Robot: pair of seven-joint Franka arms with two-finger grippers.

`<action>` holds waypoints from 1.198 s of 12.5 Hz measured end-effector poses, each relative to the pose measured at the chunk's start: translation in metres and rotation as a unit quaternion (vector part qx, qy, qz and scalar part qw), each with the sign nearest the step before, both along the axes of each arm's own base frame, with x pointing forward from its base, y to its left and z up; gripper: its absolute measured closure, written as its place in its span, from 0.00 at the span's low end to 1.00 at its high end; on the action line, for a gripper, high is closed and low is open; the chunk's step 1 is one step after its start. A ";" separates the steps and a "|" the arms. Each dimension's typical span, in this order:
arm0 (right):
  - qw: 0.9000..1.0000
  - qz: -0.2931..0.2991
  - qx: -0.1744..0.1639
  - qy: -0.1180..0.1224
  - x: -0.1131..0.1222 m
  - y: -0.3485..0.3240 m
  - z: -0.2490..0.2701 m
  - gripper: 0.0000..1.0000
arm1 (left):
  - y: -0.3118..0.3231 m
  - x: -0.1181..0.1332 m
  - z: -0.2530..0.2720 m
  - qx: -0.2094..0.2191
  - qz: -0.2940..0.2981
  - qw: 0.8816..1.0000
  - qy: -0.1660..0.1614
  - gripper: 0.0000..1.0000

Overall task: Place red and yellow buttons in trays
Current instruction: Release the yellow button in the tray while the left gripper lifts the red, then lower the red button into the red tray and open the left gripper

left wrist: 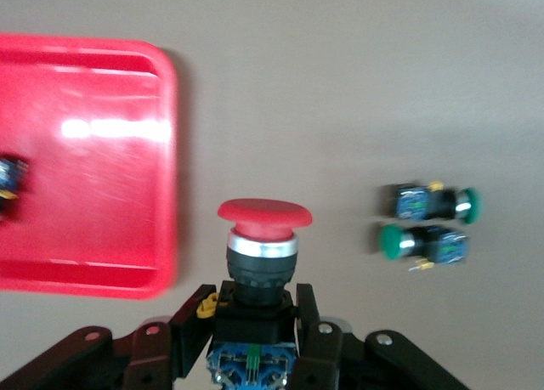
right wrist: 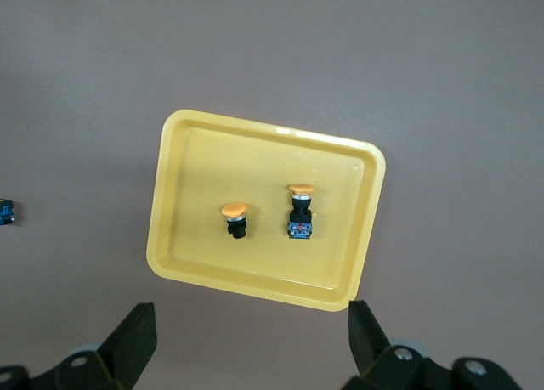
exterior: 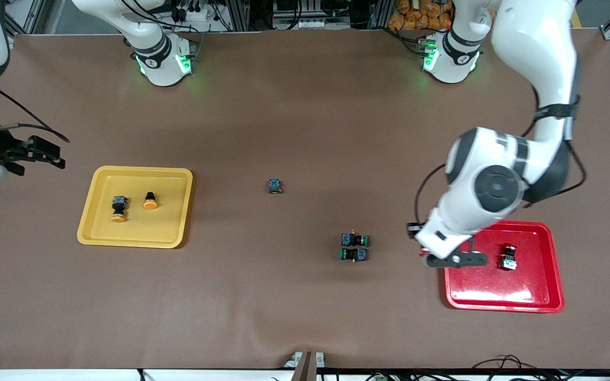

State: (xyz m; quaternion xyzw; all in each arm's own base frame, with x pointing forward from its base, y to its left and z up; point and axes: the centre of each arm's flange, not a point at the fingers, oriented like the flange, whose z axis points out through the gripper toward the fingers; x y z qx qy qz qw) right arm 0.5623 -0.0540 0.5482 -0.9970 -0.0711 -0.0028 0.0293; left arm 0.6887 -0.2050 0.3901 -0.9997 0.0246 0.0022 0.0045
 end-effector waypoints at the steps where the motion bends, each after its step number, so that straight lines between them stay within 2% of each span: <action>1: 1.000 0.000 -0.001 -0.002 0.001 0.002 0.004 0.00 | 0.030 0.007 -0.001 0.000 -0.025 1.000 0.003 0.56; 4: 1.000 0.000 -0.002 0.000 0.002 0.005 0.002 0.00 | 0.103 0.018 -0.013 -0.001 -0.074 0.997 0.016 0.56; 6: 1.000 -0.003 -0.004 0.000 0.002 0.003 0.002 0.00 | 0.131 0.023 -0.033 0.001 -0.091 0.996 0.021 0.56; 10: 1.000 -0.010 -0.006 -0.012 0.004 -0.005 0.014 0.00 | 0.150 0.034 -0.100 0.018 -0.129 0.991 -0.001 0.56; 15: 0.999 -0.029 -0.004 -0.016 0.003 -0.014 0.018 0.00 | 0.167 0.018 -0.183 0.015 -0.133 0.990 -0.034 0.56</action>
